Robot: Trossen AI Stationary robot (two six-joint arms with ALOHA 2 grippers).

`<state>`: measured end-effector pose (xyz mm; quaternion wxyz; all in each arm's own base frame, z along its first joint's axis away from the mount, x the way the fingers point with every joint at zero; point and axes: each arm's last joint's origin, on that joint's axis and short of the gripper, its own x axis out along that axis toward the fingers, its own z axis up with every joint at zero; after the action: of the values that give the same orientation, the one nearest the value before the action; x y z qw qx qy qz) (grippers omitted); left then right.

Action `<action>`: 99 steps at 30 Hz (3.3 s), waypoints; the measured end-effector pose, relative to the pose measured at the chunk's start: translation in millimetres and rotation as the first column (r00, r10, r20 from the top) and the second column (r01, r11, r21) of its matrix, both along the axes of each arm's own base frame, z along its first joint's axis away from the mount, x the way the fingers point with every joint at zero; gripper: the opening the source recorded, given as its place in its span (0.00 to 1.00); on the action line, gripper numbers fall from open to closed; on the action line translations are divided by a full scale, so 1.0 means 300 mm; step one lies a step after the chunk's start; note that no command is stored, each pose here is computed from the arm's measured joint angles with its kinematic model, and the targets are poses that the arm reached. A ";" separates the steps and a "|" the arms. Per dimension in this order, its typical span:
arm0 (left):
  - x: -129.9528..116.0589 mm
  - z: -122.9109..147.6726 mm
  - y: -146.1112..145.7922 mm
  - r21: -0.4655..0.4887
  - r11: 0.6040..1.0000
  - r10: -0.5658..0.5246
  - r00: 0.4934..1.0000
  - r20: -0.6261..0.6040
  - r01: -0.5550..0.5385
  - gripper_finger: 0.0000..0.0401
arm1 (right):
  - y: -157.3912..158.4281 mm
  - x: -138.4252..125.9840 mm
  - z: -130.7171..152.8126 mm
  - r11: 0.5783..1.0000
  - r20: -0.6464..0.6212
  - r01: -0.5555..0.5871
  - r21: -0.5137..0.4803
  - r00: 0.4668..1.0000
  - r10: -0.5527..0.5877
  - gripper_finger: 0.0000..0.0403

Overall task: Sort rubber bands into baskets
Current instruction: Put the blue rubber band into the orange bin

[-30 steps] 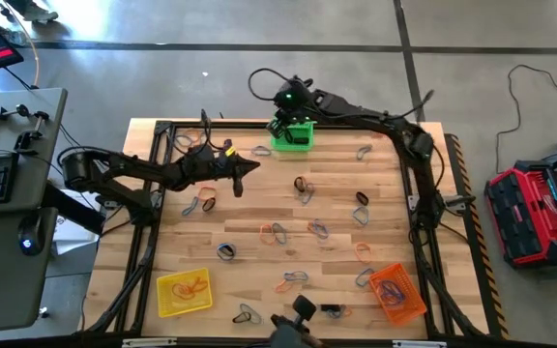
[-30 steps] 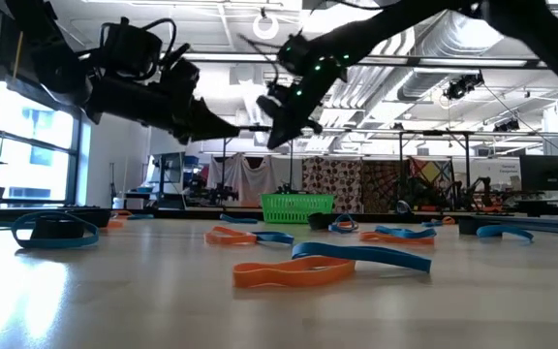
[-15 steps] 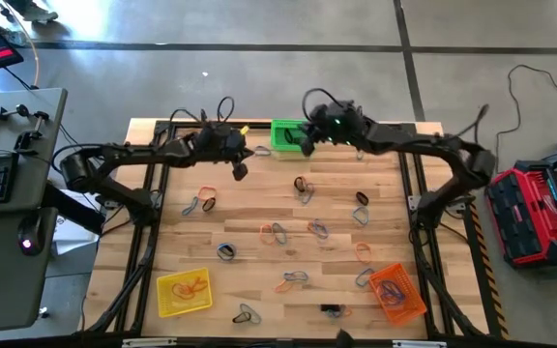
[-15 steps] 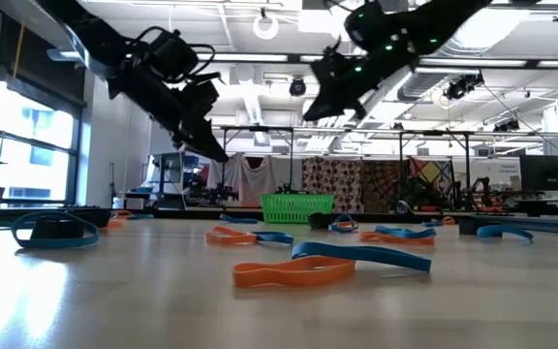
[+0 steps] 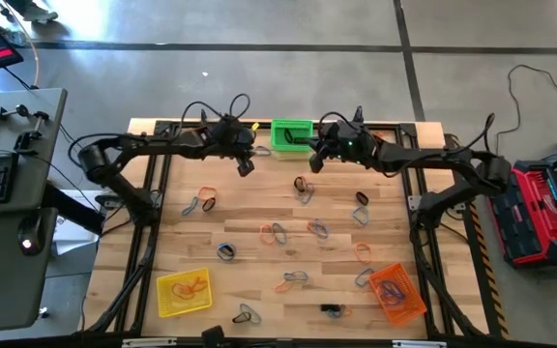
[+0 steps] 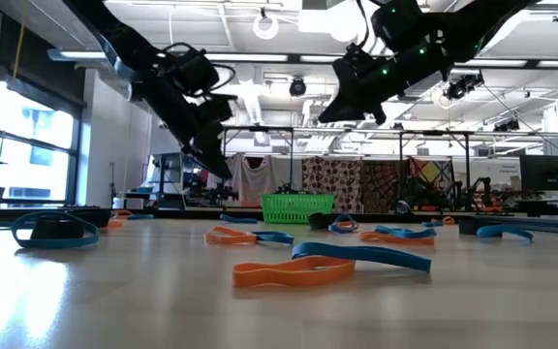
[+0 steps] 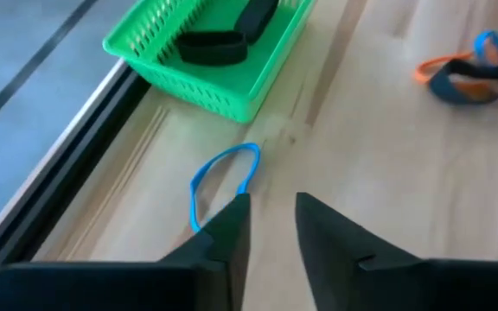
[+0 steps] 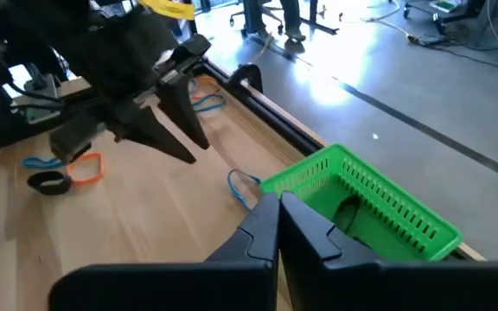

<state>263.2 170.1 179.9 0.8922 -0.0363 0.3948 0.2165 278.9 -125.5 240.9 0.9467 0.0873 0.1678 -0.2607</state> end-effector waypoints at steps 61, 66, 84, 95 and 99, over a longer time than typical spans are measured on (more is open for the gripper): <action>0.065 -0.144 0.172 -0.066 0.992 0.094 0.980 -0.175 -0.107 0.29 | 0.032 0.014 0.002 0.999 0.002 -0.037 -0.010 0.999 0.037 0.00; 0.053 -0.146 0.183 -0.107 0.988 0.095 0.982 -0.162 -0.113 0.31 | 0.032 0.014 0.002 0.999 0.002 -0.037 -0.010 0.999 0.037 0.00; 0.062 -0.174 0.210 -0.101 0.990 0.075 0.974 -0.213 -0.098 0.17 | 0.032 0.015 0.005 0.999 0.009 -0.037 -0.013 0.999 0.037 0.00; 0.070 -0.059 0.178 -0.006 0.999 0.039 0.979 -0.200 -0.041 0.00 | 0.036 0.016 0.003 0.996 -0.005 -0.083 -0.020 0.997 0.082 0.00; 0.073 -0.007 0.154 0.024 0.999 0.031 0.985 -0.171 -0.027 0.00 | 0.049 0.021 0.003 0.994 -0.008 -0.110 -0.024 0.994 0.110 0.00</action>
<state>285.2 216.4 177.8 0.8520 -0.0136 0.4671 0.2359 285.2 -110.7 241.6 0.9600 0.0653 0.1724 -0.2106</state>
